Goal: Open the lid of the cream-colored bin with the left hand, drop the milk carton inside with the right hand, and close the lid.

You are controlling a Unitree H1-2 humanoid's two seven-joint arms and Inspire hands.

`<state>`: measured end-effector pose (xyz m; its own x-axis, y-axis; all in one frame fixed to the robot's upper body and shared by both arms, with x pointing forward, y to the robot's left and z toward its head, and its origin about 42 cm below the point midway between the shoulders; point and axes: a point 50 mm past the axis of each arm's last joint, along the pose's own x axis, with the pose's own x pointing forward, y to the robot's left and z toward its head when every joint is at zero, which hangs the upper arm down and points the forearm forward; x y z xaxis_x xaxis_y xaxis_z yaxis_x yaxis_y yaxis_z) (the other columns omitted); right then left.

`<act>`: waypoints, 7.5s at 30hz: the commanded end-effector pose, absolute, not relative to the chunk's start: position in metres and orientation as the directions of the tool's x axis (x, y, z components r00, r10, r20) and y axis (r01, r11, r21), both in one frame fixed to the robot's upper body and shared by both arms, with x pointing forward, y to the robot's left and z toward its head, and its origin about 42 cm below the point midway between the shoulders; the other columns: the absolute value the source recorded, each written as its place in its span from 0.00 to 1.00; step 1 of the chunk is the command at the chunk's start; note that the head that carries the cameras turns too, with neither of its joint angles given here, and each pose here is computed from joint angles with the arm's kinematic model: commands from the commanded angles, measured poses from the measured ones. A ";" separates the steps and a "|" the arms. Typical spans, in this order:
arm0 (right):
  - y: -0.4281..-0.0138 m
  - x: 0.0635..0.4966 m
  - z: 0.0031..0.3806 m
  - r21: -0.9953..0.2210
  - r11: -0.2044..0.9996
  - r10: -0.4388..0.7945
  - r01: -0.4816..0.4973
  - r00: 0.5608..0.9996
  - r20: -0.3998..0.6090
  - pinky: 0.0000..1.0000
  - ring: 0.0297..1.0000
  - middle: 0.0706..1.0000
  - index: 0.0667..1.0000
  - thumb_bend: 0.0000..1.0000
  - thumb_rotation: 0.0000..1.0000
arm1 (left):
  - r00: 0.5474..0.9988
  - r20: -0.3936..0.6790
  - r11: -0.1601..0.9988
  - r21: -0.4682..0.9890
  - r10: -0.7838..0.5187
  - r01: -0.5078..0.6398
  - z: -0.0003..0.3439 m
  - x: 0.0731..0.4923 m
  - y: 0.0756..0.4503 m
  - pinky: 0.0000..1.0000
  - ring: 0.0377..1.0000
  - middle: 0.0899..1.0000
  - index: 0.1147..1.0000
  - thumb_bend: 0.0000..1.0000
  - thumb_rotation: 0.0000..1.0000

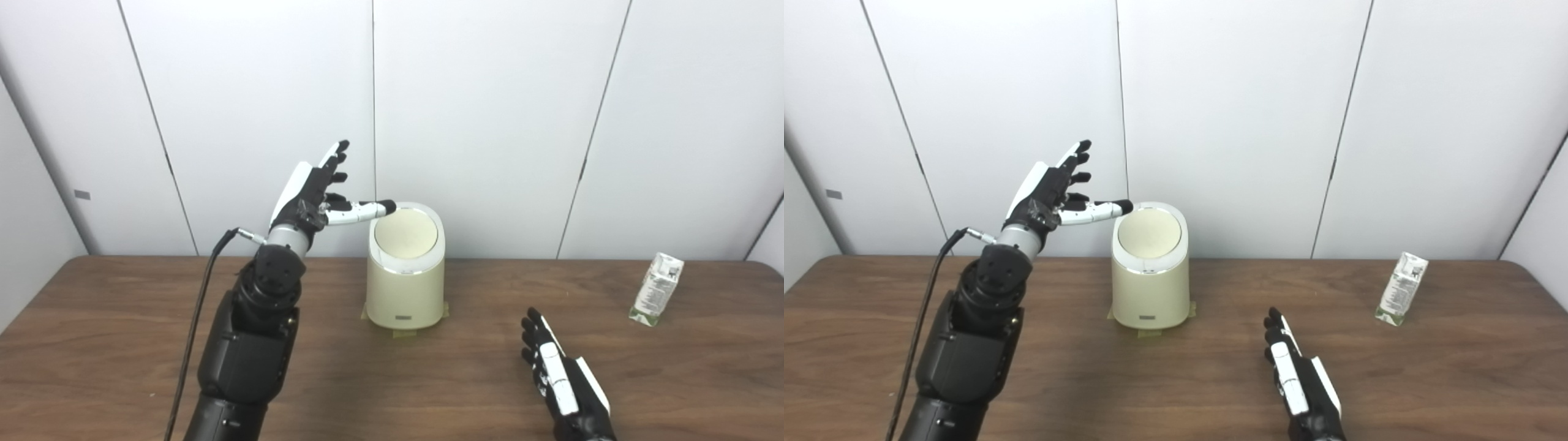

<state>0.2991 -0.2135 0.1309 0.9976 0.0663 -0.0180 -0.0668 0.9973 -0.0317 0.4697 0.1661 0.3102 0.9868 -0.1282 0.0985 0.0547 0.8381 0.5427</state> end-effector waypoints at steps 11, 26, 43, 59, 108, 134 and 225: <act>-0.207 0.307 0.147 -0.035 0.997 0.077 -0.075 0.995 0.063 0.97 0.98 0.98 1.00 0.66 0.98 | 0.978 0.146 0.711 0.703 -0.149 0.003 0.351 0.499 0.131 0.80 0.93 0.97 0.98 0.88 0.14; -0.204 0.307 0.151 0.012 0.996 0.088 -0.089 0.994 0.061 0.98 0.99 0.99 1.00 0.67 0.99 | 0.975 0.157 0.498 0.865 -0.155 -0.060 0.317 0.511 0.134 0.78 0.89 0.94 0.95 0.90 0.10; -0.202 0.308 0.148 0.035 0.995 0.094 -0.097 0.993 0.070 1.00 1.00 1.00 1.00 0.63 0.99 | 0.954 0.127 0.215 0.974 -0.271 -0.068 0.291 0.509 0.130 0.84 0.89 0.92 0.95 0.92 0.06; -0.204 0.306 0.149 0.047 0.994 0.098 -0.101 0.993 0.061 1.00 0.99 0.99 1.00 0.66 0.97 | 0.969 0.185 0.525 0.848 -0.166 -0.072 0.326 0.507 0.139 0.74 0.86 0.89 0.88 0.82 0.10; -0.309 0.285 0.193 -0.103 0.942 -0.292 0.318 0.933 0.208 0.77 0.83 0.87 0.83 0.86 0.22 | 0.990 0.122 0.997 -0.020 -0.077 0.080 0.201 0.330 0.228 0.99 0.97 0.97 0.98 0.32 0.97; -0.405 0.347 0.226 -0.509 0.719 -0.453 0.473 0.874 0.172 0.74 0.86 0.91 0.92 0.93 0.23 | 0.978 0.118 0.983 0.080 -0.174 0.165 0.216 0.333 0.254 1.00 1.00 1.00 1.00 0.28 1.00; -0.232 0.393 0.308 -0.274 0.889 -0.173 0.368 0.821 0.545 0.42 0.43 0.46 0.45 0.52 0.00 | 0.994 0.049 0.994 -0.049 -0.096 0.098 0.179 0.292 0.214 0.94 0.94 0.94 0.94 0.41 1.00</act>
<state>0.3886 -0.2499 0.2674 0.8784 -0.2187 0.4250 0.3745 0.8674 -0.3277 0.2869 0.2190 0.1695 0.9946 -0.1006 -0.0248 0.0993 0.9940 -0.0464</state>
